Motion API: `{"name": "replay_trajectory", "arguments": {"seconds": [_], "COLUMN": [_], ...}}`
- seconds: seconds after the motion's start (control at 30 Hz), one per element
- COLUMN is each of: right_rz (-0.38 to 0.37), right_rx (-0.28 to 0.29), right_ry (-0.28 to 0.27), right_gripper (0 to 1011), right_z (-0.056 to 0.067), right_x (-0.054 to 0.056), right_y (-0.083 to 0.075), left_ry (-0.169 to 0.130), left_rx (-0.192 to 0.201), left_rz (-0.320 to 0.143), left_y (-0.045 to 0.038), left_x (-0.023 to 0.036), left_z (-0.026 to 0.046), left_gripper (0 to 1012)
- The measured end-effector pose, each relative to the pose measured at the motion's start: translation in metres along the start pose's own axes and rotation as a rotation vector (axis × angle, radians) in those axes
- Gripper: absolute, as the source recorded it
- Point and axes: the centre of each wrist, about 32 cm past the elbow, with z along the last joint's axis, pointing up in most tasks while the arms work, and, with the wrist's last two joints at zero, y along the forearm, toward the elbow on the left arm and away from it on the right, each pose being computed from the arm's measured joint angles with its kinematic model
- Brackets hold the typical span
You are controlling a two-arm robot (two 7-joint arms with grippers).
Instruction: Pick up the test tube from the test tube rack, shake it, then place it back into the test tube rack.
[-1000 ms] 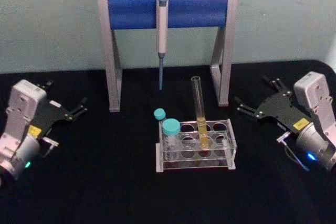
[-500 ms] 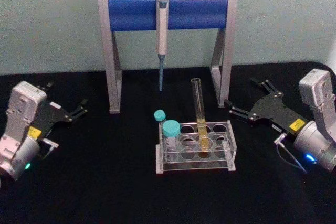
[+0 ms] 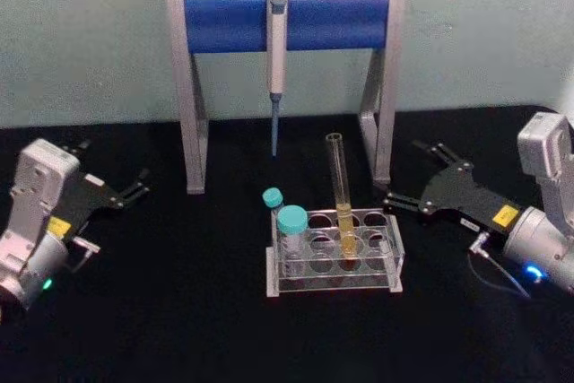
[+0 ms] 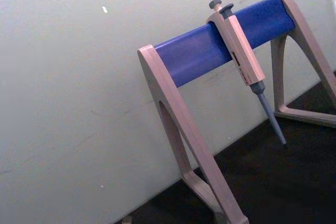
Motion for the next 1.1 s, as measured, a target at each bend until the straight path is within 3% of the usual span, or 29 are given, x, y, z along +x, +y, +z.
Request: {"name": "replay_trajectory", "arguments": {"seconds": [0.37, 1.1], "right_rz": [0.100, 0.154], "right_rx": [-0.029, -0.064], "right_ry": [0.051, 0.105], "right_gripper": [1000, 1000], "right_z": [0.005, 0.012], "right_x": [0.002, 0.002], "right_y": [0.015, 0.055], "left_ry": [0.000, 0.000], "left_rx": [0.000, 0.000], "left_rz": [0.000, 0.000], "left_y": [0.0000, 0.0000], "left_x": [0.0000, 0.0000], "left_z": [0.0000, 0.0000], "left_gripper": [1001, 1002]}}
